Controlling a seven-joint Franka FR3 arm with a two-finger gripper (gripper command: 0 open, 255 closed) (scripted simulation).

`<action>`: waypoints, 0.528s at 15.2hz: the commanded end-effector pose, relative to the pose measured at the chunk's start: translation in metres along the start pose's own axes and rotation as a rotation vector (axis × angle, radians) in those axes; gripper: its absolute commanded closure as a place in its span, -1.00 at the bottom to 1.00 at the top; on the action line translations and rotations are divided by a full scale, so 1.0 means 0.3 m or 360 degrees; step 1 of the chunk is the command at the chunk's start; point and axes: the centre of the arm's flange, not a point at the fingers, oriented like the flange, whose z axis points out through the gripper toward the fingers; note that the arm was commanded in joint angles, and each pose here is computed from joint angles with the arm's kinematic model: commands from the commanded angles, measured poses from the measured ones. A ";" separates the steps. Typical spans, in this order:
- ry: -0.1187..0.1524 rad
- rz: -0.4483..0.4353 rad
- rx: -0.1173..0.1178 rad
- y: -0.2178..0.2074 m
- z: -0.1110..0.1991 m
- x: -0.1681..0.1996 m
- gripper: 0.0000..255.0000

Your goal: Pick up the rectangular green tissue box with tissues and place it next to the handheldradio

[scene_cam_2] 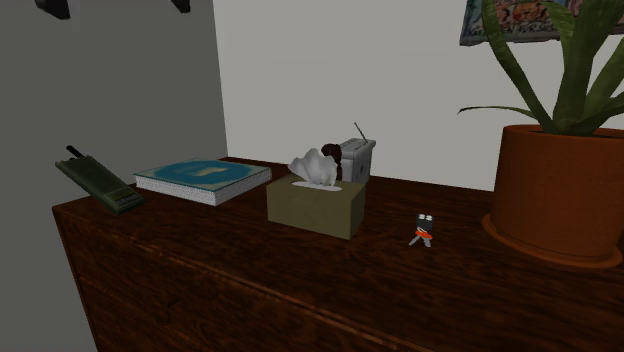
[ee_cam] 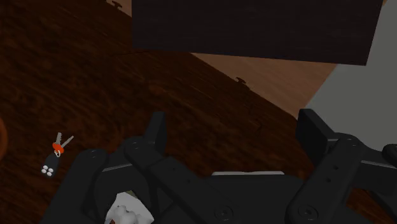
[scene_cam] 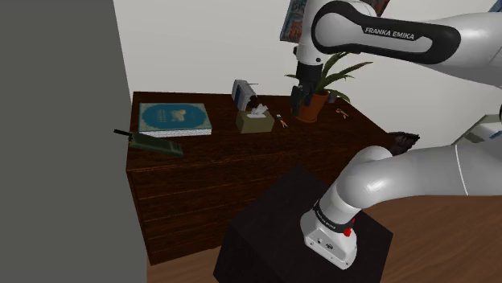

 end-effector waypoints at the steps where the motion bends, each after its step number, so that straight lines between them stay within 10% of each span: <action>1: 0.0000 0.0000 0.0000 0.000 0.000 0.000 -1.00; 8: 0.0048 -0.0296 -0.0245 0.109 0.169 0.161 -1.00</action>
